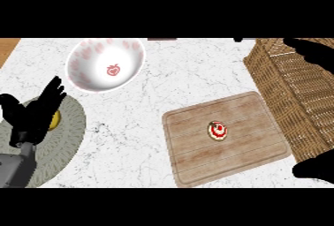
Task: Pick the cupcake from the cutting board and place it in the basket
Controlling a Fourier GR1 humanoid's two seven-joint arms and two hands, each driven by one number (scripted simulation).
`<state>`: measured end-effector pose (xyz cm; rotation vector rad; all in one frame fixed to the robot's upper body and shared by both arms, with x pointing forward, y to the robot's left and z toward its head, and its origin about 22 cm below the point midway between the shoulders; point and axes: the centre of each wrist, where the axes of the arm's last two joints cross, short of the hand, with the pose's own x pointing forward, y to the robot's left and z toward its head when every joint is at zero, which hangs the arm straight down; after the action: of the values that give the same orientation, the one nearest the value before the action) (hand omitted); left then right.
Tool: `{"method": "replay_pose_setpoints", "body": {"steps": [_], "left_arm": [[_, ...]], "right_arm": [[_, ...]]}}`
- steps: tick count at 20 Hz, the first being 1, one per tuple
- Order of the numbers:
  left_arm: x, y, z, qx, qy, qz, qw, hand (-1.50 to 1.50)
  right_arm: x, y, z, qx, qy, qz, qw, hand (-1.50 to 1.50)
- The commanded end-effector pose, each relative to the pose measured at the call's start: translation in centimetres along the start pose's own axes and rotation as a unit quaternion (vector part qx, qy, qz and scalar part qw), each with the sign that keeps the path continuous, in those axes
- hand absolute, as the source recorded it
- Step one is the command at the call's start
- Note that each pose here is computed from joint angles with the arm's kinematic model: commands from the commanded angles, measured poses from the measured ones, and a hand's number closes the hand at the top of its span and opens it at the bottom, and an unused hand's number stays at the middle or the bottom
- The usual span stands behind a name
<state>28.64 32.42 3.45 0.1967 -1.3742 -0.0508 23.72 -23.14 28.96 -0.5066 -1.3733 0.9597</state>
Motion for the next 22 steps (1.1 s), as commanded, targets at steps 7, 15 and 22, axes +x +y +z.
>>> {"method": "replay_pose_setpoints", "body": {"steps": [7, 15, 22], "left_arm": [[-0.4, -0.3, -0.3, -0.002, -0.009, -0.006, 0.9999, 0.00], [-0.5, -1.2, 0.2, -0.011, -0.001, -0.009, 0.9999, 0.00], [1.2, -2.2, -0.1, -0.005, -0.009, -0.006, 0.9999, 0.00]], "right_arm": [[-4.7, 7.9, -0.3, -0.050, 0.022, -0.012, 0.998, -1.50], [-6.7, 13.6, -5.1, -0.070, 0.000, -0.078, 0.994, -1.50], [-8.4, 17.4, -7.3, -0.021, 0.051, -0.033, 0.998, -1.50]]}}
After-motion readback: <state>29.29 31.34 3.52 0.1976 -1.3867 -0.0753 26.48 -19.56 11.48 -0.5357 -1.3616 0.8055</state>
